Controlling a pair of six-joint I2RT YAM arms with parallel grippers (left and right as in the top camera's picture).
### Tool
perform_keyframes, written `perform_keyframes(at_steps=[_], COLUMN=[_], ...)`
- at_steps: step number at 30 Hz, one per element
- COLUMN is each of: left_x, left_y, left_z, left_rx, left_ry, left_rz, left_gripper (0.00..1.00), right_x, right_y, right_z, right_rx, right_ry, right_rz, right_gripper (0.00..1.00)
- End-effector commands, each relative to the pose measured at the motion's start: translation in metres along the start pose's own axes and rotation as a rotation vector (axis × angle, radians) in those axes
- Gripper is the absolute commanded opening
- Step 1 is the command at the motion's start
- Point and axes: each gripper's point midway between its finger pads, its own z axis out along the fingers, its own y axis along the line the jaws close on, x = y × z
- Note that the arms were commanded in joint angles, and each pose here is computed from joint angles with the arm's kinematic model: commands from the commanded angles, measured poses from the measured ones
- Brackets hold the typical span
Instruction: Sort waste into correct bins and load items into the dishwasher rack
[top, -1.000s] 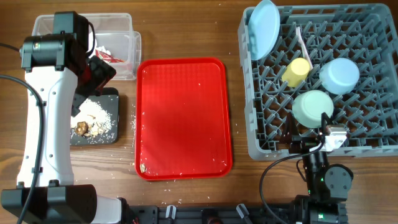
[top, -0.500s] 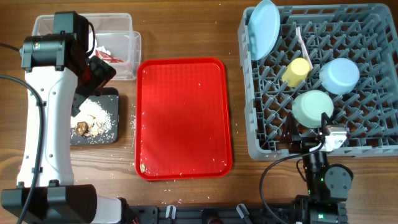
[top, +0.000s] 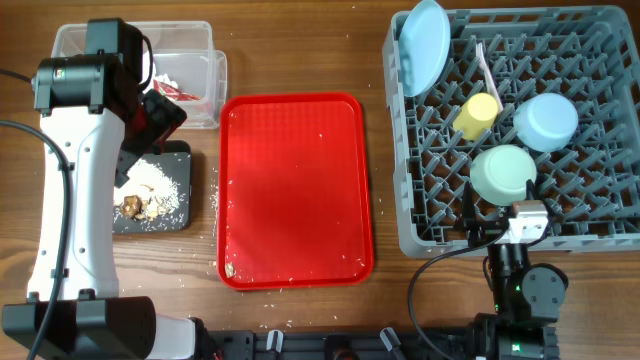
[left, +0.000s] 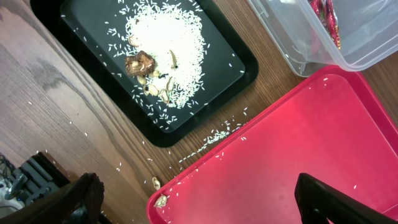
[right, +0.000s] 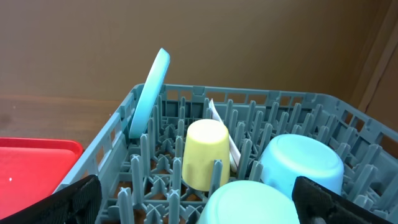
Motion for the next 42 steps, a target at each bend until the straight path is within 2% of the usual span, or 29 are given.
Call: perform_keyframes(at_steps=[1, 14, 18, 23, 26, 28, 36, 38, 39, 42], left_x=[-0.003, -0.001, 0.002, 0.018, 0.030, 0.036, 0.074, 0.081, 0.090, 0.097], left_y=[0.002, 0.005, 0.006, -0.008, -0.027, -0.034, -0.011, -0.002, 0.012, 0.025], left_z=[0.000, -0.003, -0.013, -0.031, -0.038, -0.037, 0.005, 0.013, 0.017, 0.014], left_rx=[-0.008, -0.013, 0.029, 0.083, 0.157, 0.205, 0.425, 0.496, 0.585, 0.673], left_ry=[-0.011, -0.008, -0.016, -0.062, -0.136, -0.168, -0.269, -0.326, -0.402, -0.481], left_rz=[0.000, 0.001, -0.007, 0.106, 0.290, 0.324, 0.287, 0.268, 0.241, 0.214], left_gripper=[1.00, 1.00, 1.00, 1.00, 1.00, 1.00, 1.00, 1.00, 1.00, 1.00], right_x=[0.002, 0.002, 0.002, 0.002, 0.001, 0.001, 0.002, 0.002, 0.001, 0.002], right_y=[-0.004, -0.004, -0.004, -0.004, -0.004, -0.004, -0.004, -0.004, -0.004, -0.004], right_z=[0.000, 0.000, 0.000, 0.000, 0.000, 0.000, 0.000, 0.000, 0.000, 0.000], right_rx=[0.022, 0.022, 0.022, 0.022, 0.022, 0.022, 0.022, 0.022, 0.022, 0.022], right_ry=[0.006, 0.006, 0.006, 0.006, 0.006, 0.006, 0.007, 0.006, 0.006, 0.006], right_rz=[-0.022, -0.022, -0.022, -0.022, -0.022, -0.023, -0.023, -0.022, -0.022, -0.022], right_gripper=[1.00, 1.00, 1.00, 1.00, 1.00, 1.00, 1.00, 1.00, 1.00, 1.00])
